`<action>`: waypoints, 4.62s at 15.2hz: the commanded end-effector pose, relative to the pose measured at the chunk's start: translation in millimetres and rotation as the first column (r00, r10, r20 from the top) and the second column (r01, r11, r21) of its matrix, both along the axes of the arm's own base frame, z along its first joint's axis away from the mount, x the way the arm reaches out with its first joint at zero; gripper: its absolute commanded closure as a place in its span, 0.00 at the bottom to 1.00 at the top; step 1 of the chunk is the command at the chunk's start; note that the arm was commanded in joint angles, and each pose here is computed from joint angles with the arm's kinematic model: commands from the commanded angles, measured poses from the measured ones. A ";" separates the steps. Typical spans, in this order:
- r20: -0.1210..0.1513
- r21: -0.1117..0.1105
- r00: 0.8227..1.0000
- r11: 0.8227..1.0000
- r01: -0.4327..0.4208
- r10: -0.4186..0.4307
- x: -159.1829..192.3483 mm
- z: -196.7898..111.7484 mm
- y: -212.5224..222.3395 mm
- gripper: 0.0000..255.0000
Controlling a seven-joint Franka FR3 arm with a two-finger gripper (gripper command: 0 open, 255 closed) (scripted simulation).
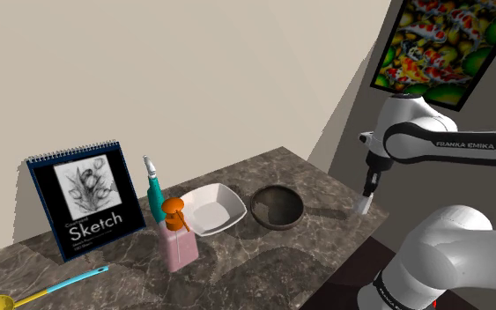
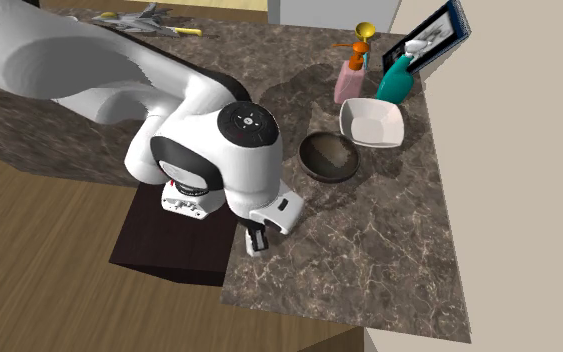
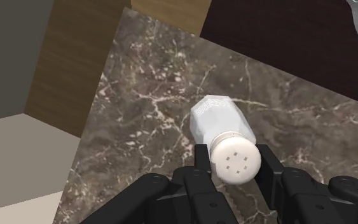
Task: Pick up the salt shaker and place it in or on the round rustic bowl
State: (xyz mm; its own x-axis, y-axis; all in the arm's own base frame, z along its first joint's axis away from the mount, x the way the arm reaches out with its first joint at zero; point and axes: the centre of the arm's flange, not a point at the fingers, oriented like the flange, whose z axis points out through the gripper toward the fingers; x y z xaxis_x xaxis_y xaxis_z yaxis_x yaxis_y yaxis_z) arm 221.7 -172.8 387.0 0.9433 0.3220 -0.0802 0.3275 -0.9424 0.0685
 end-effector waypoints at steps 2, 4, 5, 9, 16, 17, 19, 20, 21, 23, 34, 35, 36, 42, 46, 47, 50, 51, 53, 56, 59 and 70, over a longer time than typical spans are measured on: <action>0.000 0.000 1.000 1.000 0.000 0.000 0.5 15.9 -0.3 1.00; 0.000 0.000 1.000 1.000 0.000 0.000 0.5 26.5 -0.3 1.00; 0.000 0.000 1.000 1.000 0.000 0.000 0.5 31.8 -0.3 1.00; 0.000 0.000 1.000 1.000 0.000 0.000 0.5 52.9 -0.3 1.00; 0.000 0.000 1.000 1.000 0.000 0.000 0.5 89.8 -0.3 1.00; 0.000 0.000 1.000 1.000 0.000 0.000 0.5 95.1 -0.3 1.00; 0.000 0.000 1.000 1.000 0.000 0.000 0.5 105.7 -0.3 1.00; 0.000 0.000 1.000 1.000 0.000 0.000 0.5 111.0 -0.3 1.00; 0.000 0.000 1.000 1.000 0.000 0.000 0.5 116.2 -0.3 1.00; 0.000 0.000 1.000 1.000 0.000 0.000 0.5 126.8 -0.3 1.00; 0.000 0.000 1.000 1.000 0.000 0.000 74.1 148.5 107.7 1.00; 0.000 0.000 1.000 1.000 0.000 0.000 81.4 150.4 118.5 1.00; 0.000 0.000 1.000 1.000 0.000 0.000 88.8 152.3 129.3 1.00; 0.000 0.000 1.000 1.000 0.000 0.000 132.9 163.5 194.1 1.00; 0.000 0.000 1.000 1.000 0.000 0.000 162.4 170.9 237.3 1.00; 0.000 0.000 1.000 1.000 0.000 0.000 169.7 172.8 248.1 1.00; 0.000 0.000 1.000 1.000 0.000 0.000 176.9 164.0 258.6 1.00; 0.000 0.000 1.000 1.000 0.000 0.000 176.9 158.7 258.6 1.00; 0.000 0.000 1.000 1.000 0.000 0.000 176.9 148.2 258.6 1.00; 0.000 0.000 1.000 1.000 0.000 0.000 176.9 132.3 258.6 1.00; 0.000 0.000 1.000 1.000 0.000 0.000 176.9 116.5 258.6 1.00; 0.000 0.000 1.000 1.000 0.000 0.000 176.9 59.9 258.6 1.00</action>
State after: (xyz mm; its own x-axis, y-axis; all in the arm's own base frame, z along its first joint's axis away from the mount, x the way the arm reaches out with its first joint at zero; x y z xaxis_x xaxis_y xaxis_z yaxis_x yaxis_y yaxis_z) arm 398.1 85.9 451.9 0.9433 0.3220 -0.0810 0.3275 -0.9424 0.0680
